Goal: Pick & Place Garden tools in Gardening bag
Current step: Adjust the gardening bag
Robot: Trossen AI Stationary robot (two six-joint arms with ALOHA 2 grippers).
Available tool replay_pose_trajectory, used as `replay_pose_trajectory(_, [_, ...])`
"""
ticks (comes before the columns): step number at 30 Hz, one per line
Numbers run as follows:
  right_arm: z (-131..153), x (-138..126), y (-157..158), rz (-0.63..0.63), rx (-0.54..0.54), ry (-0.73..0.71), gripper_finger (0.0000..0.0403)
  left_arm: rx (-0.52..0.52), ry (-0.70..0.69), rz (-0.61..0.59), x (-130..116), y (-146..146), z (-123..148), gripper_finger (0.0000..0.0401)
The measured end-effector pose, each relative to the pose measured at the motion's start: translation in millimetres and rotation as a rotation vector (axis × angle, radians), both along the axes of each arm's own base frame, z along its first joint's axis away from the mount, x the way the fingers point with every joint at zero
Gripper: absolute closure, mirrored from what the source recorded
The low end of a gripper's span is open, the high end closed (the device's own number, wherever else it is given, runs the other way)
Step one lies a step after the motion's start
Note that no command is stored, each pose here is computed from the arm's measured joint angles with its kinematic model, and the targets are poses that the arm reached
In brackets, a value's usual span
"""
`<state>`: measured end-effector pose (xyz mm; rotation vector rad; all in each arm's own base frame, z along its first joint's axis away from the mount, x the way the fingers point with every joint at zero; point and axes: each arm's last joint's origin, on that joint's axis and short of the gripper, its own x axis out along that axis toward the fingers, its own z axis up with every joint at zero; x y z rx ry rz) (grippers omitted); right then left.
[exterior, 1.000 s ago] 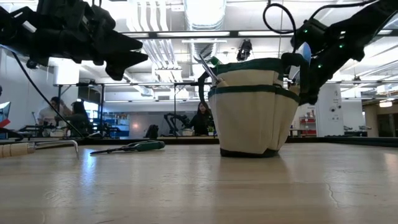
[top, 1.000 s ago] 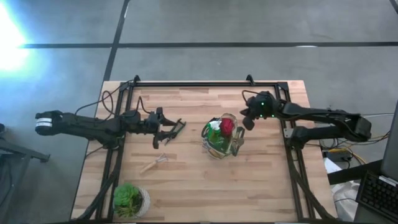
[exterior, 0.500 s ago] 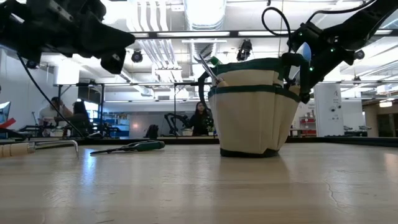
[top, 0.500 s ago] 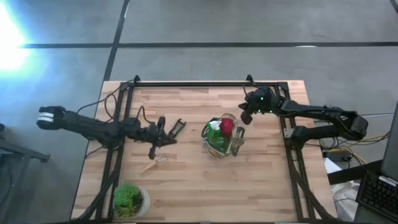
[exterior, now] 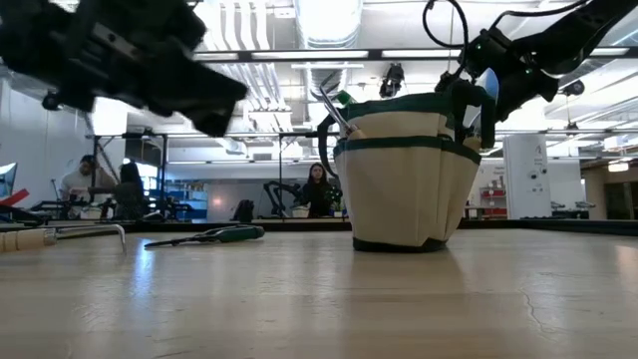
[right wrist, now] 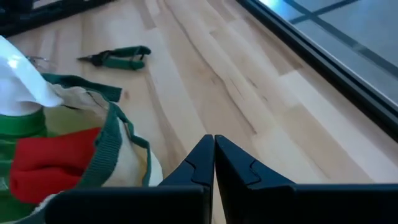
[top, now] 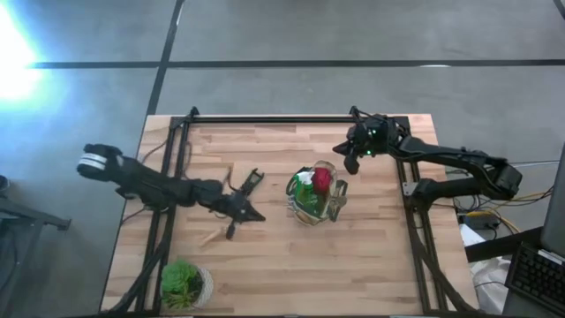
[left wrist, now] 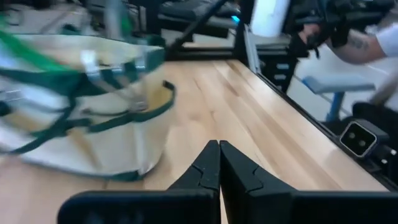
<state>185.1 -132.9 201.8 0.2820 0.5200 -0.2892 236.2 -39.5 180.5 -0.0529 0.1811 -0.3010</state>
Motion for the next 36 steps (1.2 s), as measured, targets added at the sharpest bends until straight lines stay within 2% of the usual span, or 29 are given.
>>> replay_pose_trajectory(6, [-8.7, 4.0, -3.3, 0.0, 0.023, 0.029, 0.0394, 0.076, 0.008, -0.13, 45.2, -17.1, 2.6, 0.04])
replay_pose_trajectory(10, [-18.5, 9.0, -7.1, 0.006, 0.037, 0.05, 0.0394, 0.113, 0.036, -0.165, 64.0, -25.9, 2.8, 0.04])
replay_pose_trajectory(14, [-29.2, 15.9, -12.2, 0.017, 0.039, 0.055, 0.0394, 0.099, 0.03, -0.224, 77.9, -30.5, 3.9, 0.04])
replay_pose_trajectory(23, [-39.0, 26.5, -20.2, 0.056, 0.014, 0.003, 0.0394, 0.087, 0.033, -0.275, 85.0, -33.5, 2.9, 0.0399])
replay_pose_trajectory(29, [-39.8, 33.2, -21.0, 0.168, 0.074, -0.048, 0.0394, 0.081, 0.029, -0.274, 84.9, -33.3, 4.3, 0.0387])
replay_pose_trajectory(36, [-42.6, 31.5, -18.3, 0.169, 0.118, -0.004, 0.0395, 0.061, 0.04, -0.269, 84.8, -33.3, 4.1, 0.039])
